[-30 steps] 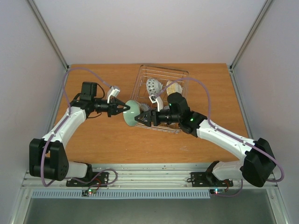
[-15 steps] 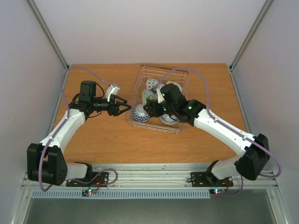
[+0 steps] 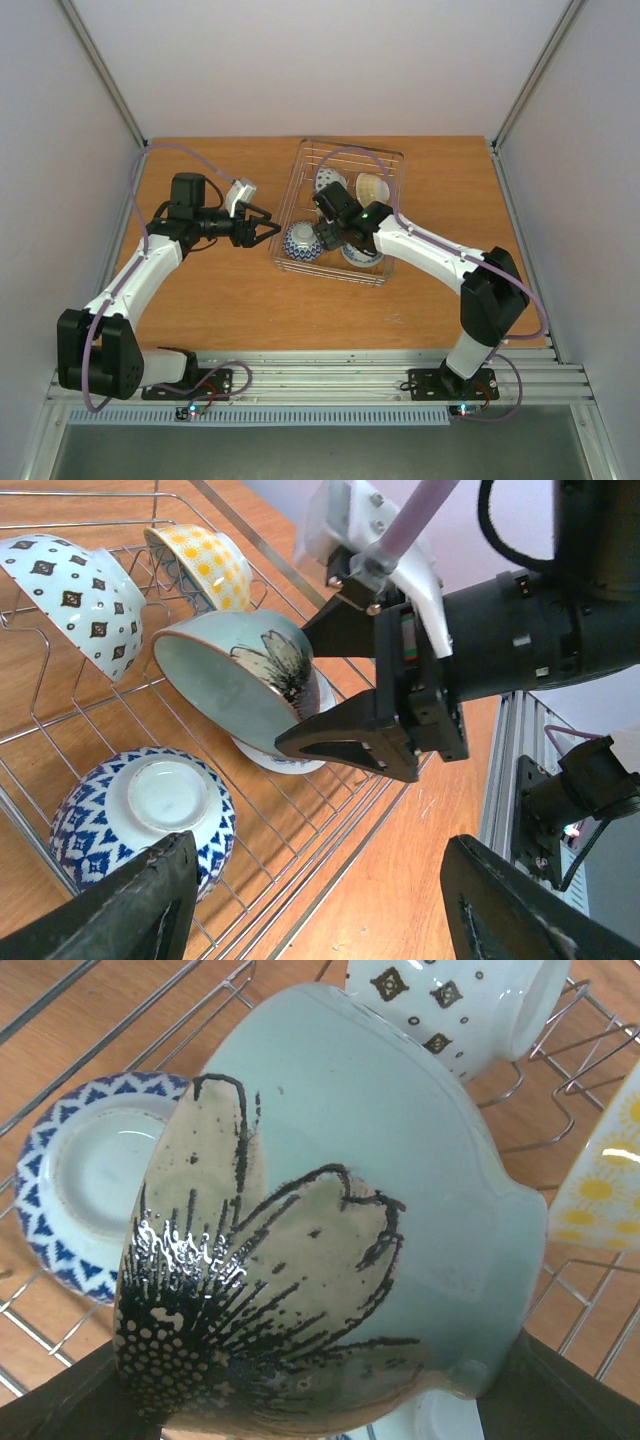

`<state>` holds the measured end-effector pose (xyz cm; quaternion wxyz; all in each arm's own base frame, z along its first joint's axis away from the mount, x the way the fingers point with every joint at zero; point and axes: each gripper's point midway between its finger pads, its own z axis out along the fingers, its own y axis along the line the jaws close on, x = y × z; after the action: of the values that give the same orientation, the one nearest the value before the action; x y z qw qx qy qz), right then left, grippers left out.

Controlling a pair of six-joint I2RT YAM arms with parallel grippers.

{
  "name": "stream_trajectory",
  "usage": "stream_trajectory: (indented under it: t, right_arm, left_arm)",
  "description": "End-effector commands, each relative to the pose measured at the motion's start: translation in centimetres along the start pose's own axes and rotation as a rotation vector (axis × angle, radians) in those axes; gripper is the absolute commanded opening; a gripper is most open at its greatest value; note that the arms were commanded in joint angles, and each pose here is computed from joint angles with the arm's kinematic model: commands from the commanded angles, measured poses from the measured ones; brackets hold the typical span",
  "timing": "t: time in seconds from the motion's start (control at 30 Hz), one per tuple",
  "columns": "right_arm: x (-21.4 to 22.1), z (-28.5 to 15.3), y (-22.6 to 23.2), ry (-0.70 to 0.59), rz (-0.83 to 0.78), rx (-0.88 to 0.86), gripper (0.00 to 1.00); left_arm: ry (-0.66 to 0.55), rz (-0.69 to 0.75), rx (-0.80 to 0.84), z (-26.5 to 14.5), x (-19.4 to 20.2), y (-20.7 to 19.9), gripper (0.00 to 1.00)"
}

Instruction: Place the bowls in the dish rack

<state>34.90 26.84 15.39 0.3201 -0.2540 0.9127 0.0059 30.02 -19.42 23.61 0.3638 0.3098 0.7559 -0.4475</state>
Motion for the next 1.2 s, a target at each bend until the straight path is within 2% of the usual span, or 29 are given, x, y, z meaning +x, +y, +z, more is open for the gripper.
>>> stream_trajectory:
  t: [0.0, 0.17, 0.4, 1.1, 1.17]
  right_arm:
    - [-4.6, -1.0, -1.3, -0.13, -0.037, 0.083, 0.01]
    - [-4.1, 0.9, -2.2, -0.069, -0.083, 0.177, 0.01]
    - [-2.7, 2.9, -2.4, 0.006, -0.127, 0.226, 0.01]
    - [-0.5, 5.3, -2.9, 0.181, -0.384, 0.537, 0.01]
    - [-0.2, 5.3, -3.2, 0.2, -0.387, 0.56, 0.06]
  left_arm:
    - [-0.017, 0.032, -0.005, 0.0, -0.3, 0.0, 0.67]
    - [-0.016, 0.036, -0.007, 0.0, -0.3, 0.0, 0.68]
    - [-0.009, 0.025, -0.002, 0.2, -0.1, 0.3, 0.68]
    - [-0.007, 0.024, 0.0, 0.2, 0.0, 0.3, 0.68]
    - [-0.007, 0.024, 0.001, 0.3, 0.0, 0.3, 0.68]
